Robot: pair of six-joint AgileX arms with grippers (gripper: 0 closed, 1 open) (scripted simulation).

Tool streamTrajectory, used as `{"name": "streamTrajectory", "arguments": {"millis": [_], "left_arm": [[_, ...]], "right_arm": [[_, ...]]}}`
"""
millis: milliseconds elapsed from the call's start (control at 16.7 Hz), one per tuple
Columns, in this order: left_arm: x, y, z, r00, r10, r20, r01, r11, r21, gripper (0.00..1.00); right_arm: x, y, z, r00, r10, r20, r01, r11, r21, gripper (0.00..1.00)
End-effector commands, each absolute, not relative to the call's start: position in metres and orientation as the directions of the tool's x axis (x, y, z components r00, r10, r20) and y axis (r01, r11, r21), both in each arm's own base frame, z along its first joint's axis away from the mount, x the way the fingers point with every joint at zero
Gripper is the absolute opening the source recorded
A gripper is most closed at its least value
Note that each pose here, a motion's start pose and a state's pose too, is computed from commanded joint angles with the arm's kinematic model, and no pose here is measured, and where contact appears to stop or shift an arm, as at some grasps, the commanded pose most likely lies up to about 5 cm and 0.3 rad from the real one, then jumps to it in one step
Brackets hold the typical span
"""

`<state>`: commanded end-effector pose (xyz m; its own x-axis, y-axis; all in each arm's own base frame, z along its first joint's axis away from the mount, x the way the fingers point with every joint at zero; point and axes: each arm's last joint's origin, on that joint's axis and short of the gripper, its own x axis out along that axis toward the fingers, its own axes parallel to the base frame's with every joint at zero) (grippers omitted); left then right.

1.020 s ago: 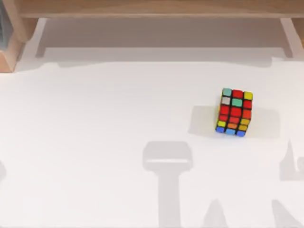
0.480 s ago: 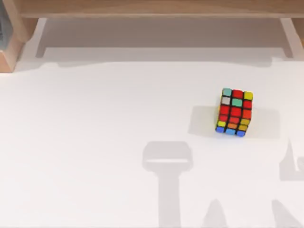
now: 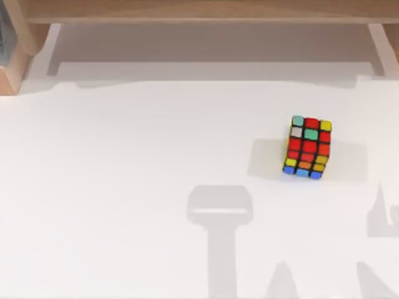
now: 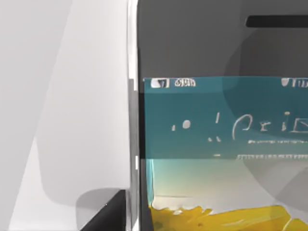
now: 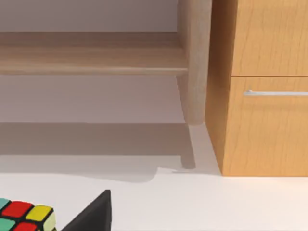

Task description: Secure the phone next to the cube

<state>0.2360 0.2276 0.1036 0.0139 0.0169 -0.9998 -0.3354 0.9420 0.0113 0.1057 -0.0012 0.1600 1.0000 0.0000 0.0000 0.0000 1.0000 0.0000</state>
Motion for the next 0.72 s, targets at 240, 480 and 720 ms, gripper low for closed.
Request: {"name": "streamTrajectory", "arguments": {"millis": [240,480,720], "left_arm": [[0.2360,0.2276,0.1036,0.014,0.017,-1.000,-0.335,0.942,0.011,0.40],[0.2360,0.2276,0.1036,0.014,0.017,-1.000,-0.335,0.942,0.011,0.10],[0.2360,0.2276,0.1036,0.014,0.017,-1.000,-0.335,0.942,0.011,0.00]], "right_arm": [[0.1057,-0.0012,0.1600,1.000,0.000,0.000,0.000,1.000,0.000,1.00],[0.1057,-0.0012,0.1600,1.000,0.000,0.000,0.000,1.000,0.000,1.00],[0.1057,-0.0012,0.1600,1.000,0.000,0.000,0.000,1.000,0.000,1.00]]}}
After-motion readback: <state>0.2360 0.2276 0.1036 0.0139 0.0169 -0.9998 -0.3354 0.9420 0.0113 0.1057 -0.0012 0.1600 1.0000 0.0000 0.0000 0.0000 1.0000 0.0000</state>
